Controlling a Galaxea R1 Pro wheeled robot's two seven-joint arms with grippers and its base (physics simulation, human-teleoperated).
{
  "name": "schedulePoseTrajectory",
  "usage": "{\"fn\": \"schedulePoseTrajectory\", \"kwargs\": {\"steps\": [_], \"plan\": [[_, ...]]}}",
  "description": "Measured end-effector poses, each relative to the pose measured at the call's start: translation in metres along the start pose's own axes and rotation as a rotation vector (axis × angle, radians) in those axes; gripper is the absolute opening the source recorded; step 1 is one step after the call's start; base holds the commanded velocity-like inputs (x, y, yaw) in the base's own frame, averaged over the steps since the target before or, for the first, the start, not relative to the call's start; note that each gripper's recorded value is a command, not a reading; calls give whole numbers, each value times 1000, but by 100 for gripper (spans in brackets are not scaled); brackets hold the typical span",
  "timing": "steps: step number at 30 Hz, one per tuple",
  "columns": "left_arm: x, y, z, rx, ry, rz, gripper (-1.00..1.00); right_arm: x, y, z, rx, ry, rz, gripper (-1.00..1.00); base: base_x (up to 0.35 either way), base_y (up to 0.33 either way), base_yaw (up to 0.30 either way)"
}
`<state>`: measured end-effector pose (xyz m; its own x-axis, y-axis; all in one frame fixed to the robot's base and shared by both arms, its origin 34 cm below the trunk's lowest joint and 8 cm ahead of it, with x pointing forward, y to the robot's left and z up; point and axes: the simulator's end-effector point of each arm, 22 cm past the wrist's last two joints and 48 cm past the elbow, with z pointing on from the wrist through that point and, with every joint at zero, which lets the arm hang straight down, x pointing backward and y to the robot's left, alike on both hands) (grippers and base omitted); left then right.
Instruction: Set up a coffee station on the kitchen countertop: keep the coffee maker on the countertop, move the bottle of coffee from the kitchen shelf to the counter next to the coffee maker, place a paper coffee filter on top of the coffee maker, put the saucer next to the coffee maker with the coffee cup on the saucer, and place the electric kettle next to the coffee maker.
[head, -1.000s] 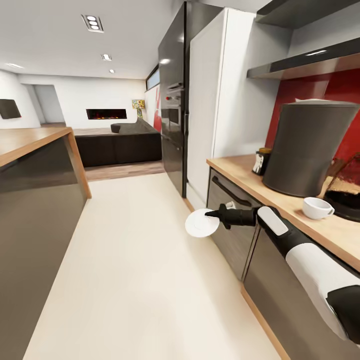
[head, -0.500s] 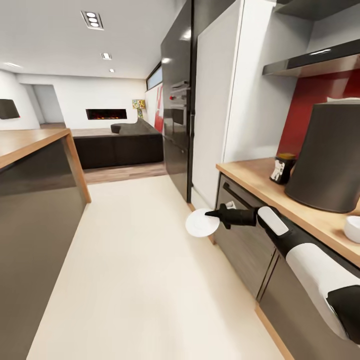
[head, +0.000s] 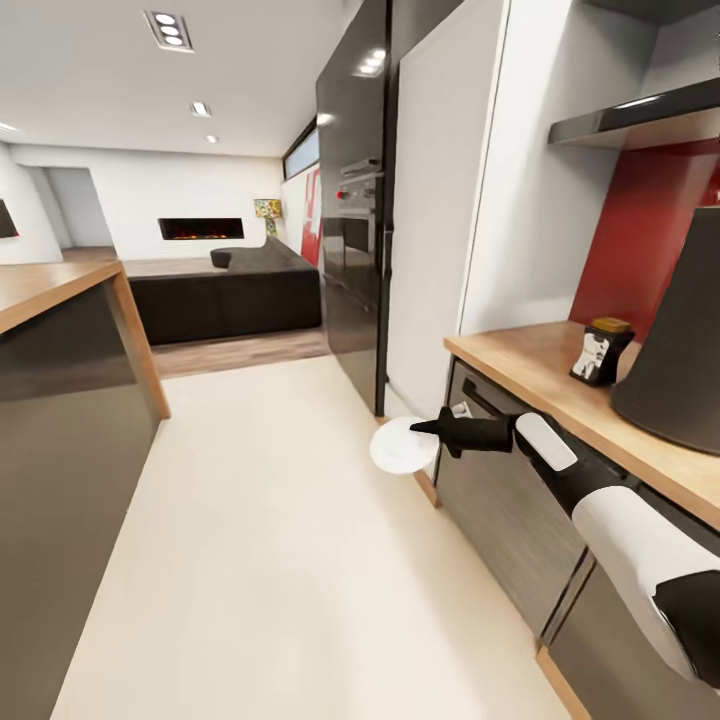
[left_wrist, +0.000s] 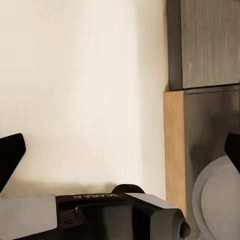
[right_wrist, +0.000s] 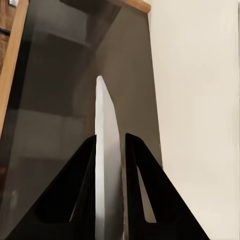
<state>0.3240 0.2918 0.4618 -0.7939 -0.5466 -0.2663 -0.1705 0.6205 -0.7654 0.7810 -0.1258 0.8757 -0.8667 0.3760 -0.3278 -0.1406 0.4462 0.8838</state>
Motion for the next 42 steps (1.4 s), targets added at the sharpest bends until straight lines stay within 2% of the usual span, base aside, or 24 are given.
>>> {"fn": "schedulePoseTrajectory", "kwargs": {"steps": [6,22,33,36,38,42], "plan": [[0,0,0,0,0,0,100,0,0,0,-1,0,1,-100,208,99,-237],[0,0,0,0,1,0,100,0,0,0,-1,0,1,-100,12,6,-246],[0,0,0,0,0,0,100,0,2,0,-8,-1,3,-100,194,189,-29],[0,0,0,1,0,0,100,0,8,0,-39,-1,3,-100,247,238,-1],[0,0,0,1,0,0,100,0,20,-1,-90,0,2,-100,248,233,-1],[0,0,0,0,0,0,100,0,27,-2,-124,2,0,-100,129,104,-117]]}}
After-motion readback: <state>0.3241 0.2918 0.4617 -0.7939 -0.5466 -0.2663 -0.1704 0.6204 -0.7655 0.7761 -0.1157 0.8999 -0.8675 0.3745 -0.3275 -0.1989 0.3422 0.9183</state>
